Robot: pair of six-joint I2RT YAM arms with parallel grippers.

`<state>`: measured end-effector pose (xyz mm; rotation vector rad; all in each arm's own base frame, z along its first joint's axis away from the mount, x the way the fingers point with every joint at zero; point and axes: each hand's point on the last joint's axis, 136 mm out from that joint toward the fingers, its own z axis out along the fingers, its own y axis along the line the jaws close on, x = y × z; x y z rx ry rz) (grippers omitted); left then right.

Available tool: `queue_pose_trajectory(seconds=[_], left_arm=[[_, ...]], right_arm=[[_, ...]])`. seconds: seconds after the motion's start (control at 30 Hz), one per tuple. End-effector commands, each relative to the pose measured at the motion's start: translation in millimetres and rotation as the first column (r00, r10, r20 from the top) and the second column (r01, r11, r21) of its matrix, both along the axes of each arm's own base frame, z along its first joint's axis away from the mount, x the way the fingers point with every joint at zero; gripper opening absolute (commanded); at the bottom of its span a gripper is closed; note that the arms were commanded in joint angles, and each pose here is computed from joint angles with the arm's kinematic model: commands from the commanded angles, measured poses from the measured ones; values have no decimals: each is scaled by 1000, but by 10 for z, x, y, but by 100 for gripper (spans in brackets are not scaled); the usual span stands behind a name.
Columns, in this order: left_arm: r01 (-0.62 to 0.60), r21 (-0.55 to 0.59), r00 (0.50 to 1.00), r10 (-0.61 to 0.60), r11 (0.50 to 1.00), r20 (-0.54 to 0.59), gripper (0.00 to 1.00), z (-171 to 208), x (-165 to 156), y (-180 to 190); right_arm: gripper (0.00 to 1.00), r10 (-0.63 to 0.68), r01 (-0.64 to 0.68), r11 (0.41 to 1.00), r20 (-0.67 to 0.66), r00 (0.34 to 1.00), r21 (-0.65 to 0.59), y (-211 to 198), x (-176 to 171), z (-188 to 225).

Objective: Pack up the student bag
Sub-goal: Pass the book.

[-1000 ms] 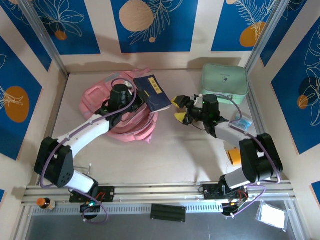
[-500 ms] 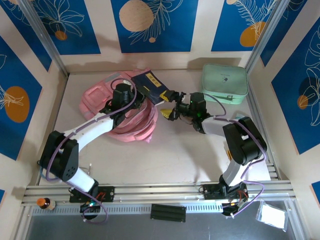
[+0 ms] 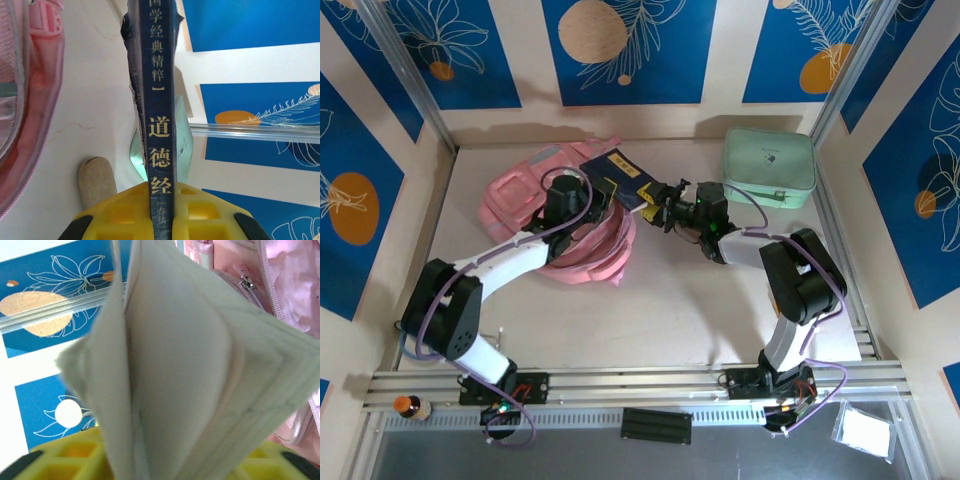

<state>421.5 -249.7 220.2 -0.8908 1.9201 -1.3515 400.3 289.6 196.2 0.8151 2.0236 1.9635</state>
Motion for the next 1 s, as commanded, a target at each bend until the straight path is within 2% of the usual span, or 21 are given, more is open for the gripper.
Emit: queue_pose_trajectory(seconds=[0.0, 0.1, 0.2, 0.3, 0.4, 0.5, 0.6, 0.7, 0.83, 0.97], left_arm=[[-13, -61, 998, 16, 998, 55, 0, 166, 54, -10], [-12, -63, 999, 15, 998, 47, 0, 129, 37, -5], [-11, -57, 999, 14, 998, 39, 1, 83, 24, 7], [-5, -33, 1000, 6, 999, 20, 18, 1, -5, 42], [-9, 30, 1000, 10, 1000, -10, 45, -134, -91, 150], [11, 159, 999, -6, 987, -34, 60, -268, -228, 284], [77, 323, 996, -62, 943, -57, 72, -391, -382, 388], [180, 515, 983, -164, 838, -77, 86, -485, -522, 463], [286, 728, 953, -264, 623, -149, 92, -611, -644, 596], [382, 838, 905, -343, 391, -252, 93, -685, -697, 692]], right_arm=[[36, -23, 23, 1000, 38, 999, 6, -39, 76, 68], [32, -30, 30, 1000, 41, 999, 2, -67, 94, 54], [23, -29, 30, 1000, 54, 998, -7, -89, 103, 60], [12, -32, 34, 999, 61, 998, -29, -142, 112, 50], [6, -22, 28, 997, 93, 995, -69, -222, 94, 89], [4, -29, 47, 990, 136, 990, -131, -361, 56, 135], [2, -28, 65, 979, 186, 982, -194, -518, -9, 186], [2, -25, 81, 965, 222, 975, -248, -686, -100, 195], [1, -33, 115, 940, 249, 968, -322, -926, -235, 164], [1, -57, 164, 903, 266, 962, -397, -1139, -336, 157]])
